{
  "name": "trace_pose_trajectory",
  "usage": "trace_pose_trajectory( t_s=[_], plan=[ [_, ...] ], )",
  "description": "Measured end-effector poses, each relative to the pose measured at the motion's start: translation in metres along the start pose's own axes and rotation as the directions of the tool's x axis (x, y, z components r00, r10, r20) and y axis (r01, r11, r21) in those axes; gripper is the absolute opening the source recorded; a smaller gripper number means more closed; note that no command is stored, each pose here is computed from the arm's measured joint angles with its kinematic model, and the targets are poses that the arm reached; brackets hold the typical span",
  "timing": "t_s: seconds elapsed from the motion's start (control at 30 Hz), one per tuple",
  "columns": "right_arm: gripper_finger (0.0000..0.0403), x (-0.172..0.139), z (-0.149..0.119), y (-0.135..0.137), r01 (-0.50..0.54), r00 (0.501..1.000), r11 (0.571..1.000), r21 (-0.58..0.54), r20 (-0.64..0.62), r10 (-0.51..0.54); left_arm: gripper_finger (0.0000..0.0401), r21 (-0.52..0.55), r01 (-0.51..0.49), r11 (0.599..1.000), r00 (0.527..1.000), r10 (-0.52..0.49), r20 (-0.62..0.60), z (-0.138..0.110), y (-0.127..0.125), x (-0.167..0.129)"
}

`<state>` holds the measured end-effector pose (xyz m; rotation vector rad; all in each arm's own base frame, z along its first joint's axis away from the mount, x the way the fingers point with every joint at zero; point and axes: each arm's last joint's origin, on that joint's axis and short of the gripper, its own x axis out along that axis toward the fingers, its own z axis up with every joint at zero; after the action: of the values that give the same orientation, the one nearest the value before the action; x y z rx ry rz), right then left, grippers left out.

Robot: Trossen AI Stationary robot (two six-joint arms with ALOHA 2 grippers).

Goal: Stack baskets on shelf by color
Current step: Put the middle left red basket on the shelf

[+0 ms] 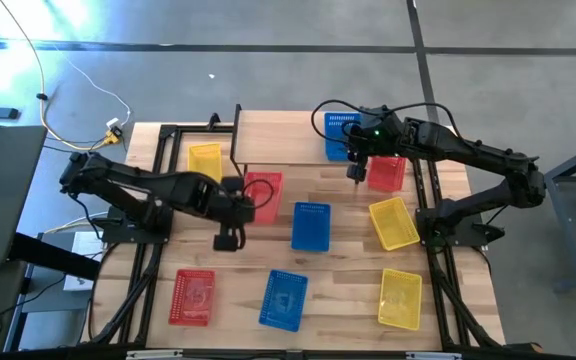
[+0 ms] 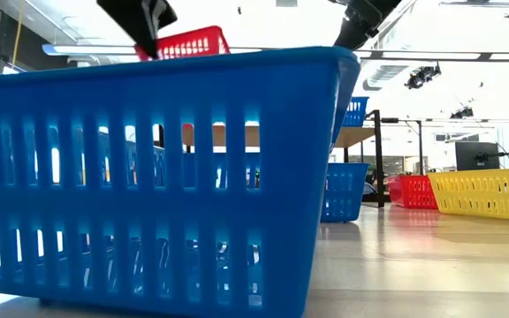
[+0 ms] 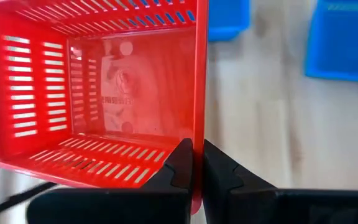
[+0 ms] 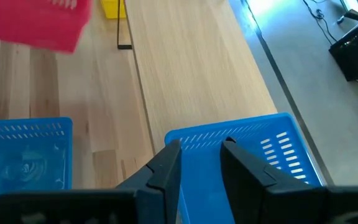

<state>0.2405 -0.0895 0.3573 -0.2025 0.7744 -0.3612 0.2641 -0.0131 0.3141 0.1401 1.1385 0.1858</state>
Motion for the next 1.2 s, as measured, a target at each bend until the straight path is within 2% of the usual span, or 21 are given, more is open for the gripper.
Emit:
trace_pose_trajectory(
  t_s=[0.23,0.47,0.6,0.8,0.97,1.07,1.2],
  plan=[
    [0.0099,0.0,0.0,0.0,0.003,1.0,1.0,0.024,-0.001,-0.003,0.0001,0.035,-0.19,0.981,0.982,0.19,0.01,0.009,0.038,-0.015],
    [0.0099,0.0,0.0,0.0,0.003,1.0,0.998,0.056,-0.002,-0.002,0.0001,0.072,-0.276,0.958,0.957,0.281,-0.074,-0.001,0.096,-0.007],
    [0.0099,0.0,-0.001,0.001,-0.011,1.0,0.995,0.101,-0.011,0.012,0.0001,0.032,-0.25,0.968,0.963,0.252,-0.093,-0.01,0.128,-0.004],
    [0.0099,0.0,-0.007,0.005,-0.092,0.992,0.969,0.23,-0.06,0.109,0.0001,0.009,-0.207,0.978,0.978,0.207,-0.015,-0.018,0.16,-0.002],
    [0.0099,-0.002,-0.011,0.012,-0.155,0.977,0.937,0.313,-0.094,0.194,0.0001,0.026,-0.188,0.982,0.981,0.189,-0.04,-0.02,0.169,0.007],
    [0.0099,-0.004,-0.013,0.02,-0.197,0.96,0.923,0.331,-0.124,0.25,0.0001,0.037,-0.153,0.988,0.985,0.155,-0.071,-0.02,0.172,0.018],
    [0.0099,-0.007,-0.015,0.033,-0.26,0.929,0.895,0.362,-0.158,0.334,0.0001,0.061,-0.153,0.986,0.981,0.159,-0.114,-0.018,0.174,0.03]
  ],
)
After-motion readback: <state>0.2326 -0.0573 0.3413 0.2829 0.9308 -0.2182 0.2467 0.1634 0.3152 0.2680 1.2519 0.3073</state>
